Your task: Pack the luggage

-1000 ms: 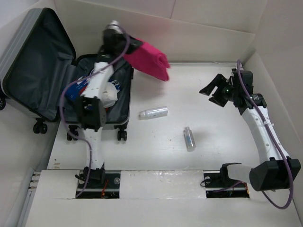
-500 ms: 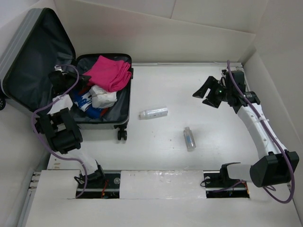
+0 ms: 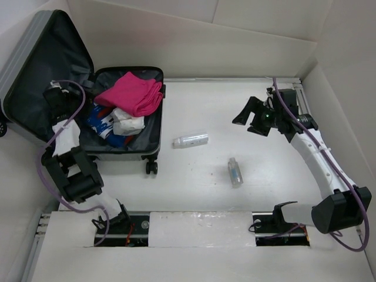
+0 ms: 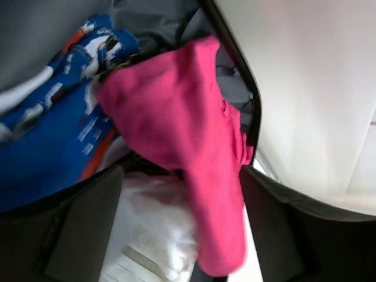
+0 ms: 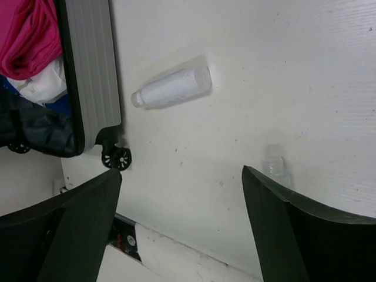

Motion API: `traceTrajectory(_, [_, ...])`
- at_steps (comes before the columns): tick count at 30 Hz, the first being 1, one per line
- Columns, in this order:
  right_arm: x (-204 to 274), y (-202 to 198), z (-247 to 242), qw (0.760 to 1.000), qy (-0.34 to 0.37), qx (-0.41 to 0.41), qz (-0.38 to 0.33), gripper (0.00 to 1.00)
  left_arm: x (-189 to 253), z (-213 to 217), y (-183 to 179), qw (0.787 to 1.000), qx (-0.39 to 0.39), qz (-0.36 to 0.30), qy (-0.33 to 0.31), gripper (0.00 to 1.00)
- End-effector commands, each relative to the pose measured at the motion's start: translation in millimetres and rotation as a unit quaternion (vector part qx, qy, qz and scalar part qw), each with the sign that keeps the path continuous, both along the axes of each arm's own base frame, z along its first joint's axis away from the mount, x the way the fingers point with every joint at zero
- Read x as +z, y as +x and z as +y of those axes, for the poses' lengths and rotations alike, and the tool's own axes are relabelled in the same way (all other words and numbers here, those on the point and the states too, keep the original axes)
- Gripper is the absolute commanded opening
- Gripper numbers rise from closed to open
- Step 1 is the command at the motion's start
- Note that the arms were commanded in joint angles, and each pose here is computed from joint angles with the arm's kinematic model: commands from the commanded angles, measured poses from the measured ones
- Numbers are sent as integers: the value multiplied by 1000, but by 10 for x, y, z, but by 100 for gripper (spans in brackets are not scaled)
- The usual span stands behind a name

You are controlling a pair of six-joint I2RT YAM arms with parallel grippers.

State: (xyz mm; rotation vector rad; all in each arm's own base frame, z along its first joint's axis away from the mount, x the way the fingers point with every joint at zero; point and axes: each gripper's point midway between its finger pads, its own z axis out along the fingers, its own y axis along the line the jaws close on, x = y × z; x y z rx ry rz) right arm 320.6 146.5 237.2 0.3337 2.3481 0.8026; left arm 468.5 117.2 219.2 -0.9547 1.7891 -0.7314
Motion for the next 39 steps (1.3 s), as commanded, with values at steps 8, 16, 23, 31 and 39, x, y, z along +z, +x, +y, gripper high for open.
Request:
traceTrajectory(8, [-141,-48,-6,999,-44,-1,2,84,1150,-1792,-383,966,-150,-85,193,67])
traceTrajectory(16, [-423,-225,-263,995,-93,-26,34,13,141,-3856,-905,868,-407,-8,286,74])
traceTrajectory(23, [-602,-569,-362,993,-105,-24,55,70,-932,-4197,-826,785,-469,98,393,82])
traceTrajectory(31, [-694,-802,-404,993,-94,-20,69,81,-1359,-4128,-726,741,-488,118,446,93])
traceTrajectory(39, [-677,-808,-453,993,-93,-30,68,82,-1813,-3995,-1131,715,-533,168,420,88])
